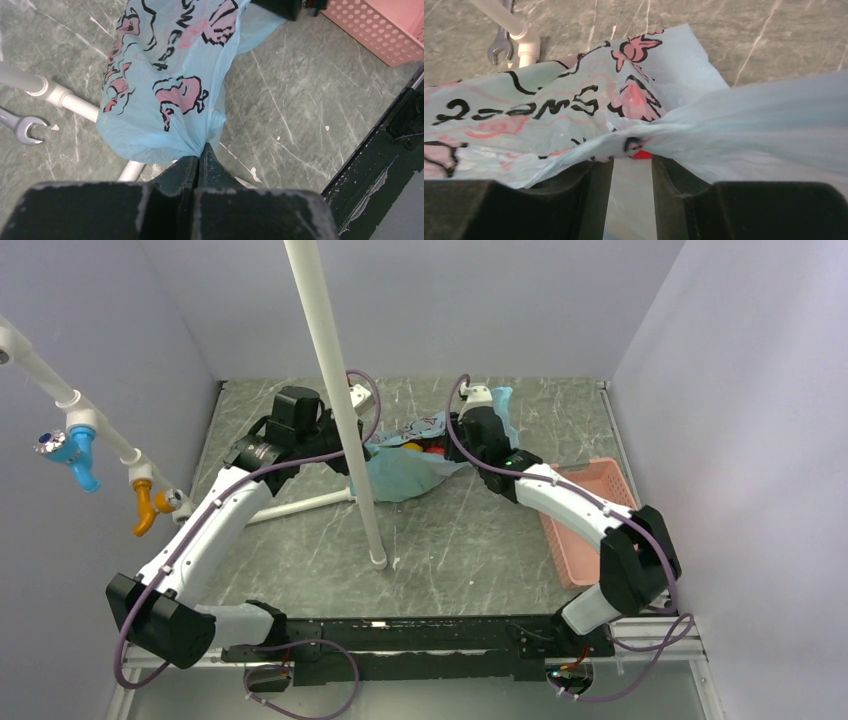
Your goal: Take the fake fruits out of the plastic bag
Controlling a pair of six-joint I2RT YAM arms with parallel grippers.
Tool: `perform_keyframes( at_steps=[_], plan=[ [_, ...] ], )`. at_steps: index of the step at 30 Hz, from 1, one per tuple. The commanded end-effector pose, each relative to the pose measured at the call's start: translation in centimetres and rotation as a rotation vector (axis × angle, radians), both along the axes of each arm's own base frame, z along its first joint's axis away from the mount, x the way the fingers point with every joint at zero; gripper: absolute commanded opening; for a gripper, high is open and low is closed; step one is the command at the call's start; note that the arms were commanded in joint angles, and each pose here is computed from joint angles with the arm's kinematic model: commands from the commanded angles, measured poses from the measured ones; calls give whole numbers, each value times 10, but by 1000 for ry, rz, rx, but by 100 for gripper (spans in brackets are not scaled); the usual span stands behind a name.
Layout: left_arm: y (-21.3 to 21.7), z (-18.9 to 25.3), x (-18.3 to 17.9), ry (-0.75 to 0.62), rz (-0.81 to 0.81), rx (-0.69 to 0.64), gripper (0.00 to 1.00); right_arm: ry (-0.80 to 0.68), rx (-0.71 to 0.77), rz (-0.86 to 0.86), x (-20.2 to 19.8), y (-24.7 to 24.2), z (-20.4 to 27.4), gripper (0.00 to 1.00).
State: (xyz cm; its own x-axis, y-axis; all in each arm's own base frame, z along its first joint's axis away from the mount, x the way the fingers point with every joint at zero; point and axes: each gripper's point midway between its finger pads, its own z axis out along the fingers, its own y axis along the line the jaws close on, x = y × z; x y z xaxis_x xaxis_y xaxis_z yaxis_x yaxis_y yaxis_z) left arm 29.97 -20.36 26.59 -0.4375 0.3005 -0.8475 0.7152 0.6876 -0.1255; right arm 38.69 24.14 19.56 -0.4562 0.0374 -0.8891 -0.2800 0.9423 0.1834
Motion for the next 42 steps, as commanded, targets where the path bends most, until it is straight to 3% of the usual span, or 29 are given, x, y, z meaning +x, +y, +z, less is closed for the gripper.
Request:
perform_keyframes(
  at_steps=[1, 8, 12, 13, 16, 18, 21, 24, 28, 29, 30, 32, 37, 40, 42],
  plan=[
    [-14, 10, 3, -39, -49, -45, 0, -61, 22, 64, 9, 31, 7, 39],
    [-11, -19, 20, 62, 39, 16, 0, 8, -47, 218, -46, 39, -53, 52],
    [-6, -17, 21, 43, 50, 34, 0, 118, -89, 231, -71, 20, -100, 52],
    [-6, -17, 20, 37, 44, 36, 6, 138, -88, 218, -73, 16, -105, 52],
    [-7, -17, 17, 35, 25, 31, 36, 132, -35, 221, -76, 20, -92, 52],
    [-11, -20, 16, 51, 4, 30, 45, 107, 17, 227, -75, 27, -71, 53],
    [-15, -29, 14, 88, -27, 38, 49, 65, 83, 227, -71, 34, -43, 55],
    [-18, -35, 11, 115, -52, 49, 46, 44, 100, 212, -61, 39, -31, 56],
    [-15, -28, 9, 90, -56, 56, 17, 57, 98, 186, -48, 48, -28, 56],
    [-14, -26, 9, 78, -53, 60, 18, 51, 114, 193, -46, 52, -23, 56],
    [-12, -22, 8, 65, -50, 63, 23, 49, 129, 208, -46, 58, -19, 56],
    [-8, -16, 7, 33, -42, 64, 43, 40, 157, 245, -47, 69, -12, 56],
    [-8, -2, 0, -26, -72, 36, 65, 77, 189, 336, -54, 88, -16, 58],
    [-9, 4, -3, -36, -78, 22, 72, 73, 218, 383, -64, 90, -16, 60],
    [-8, 9, -2, -49, -63, 8, 85, 76, 235, 439, -75, 94, -16, 61]
  ],
)
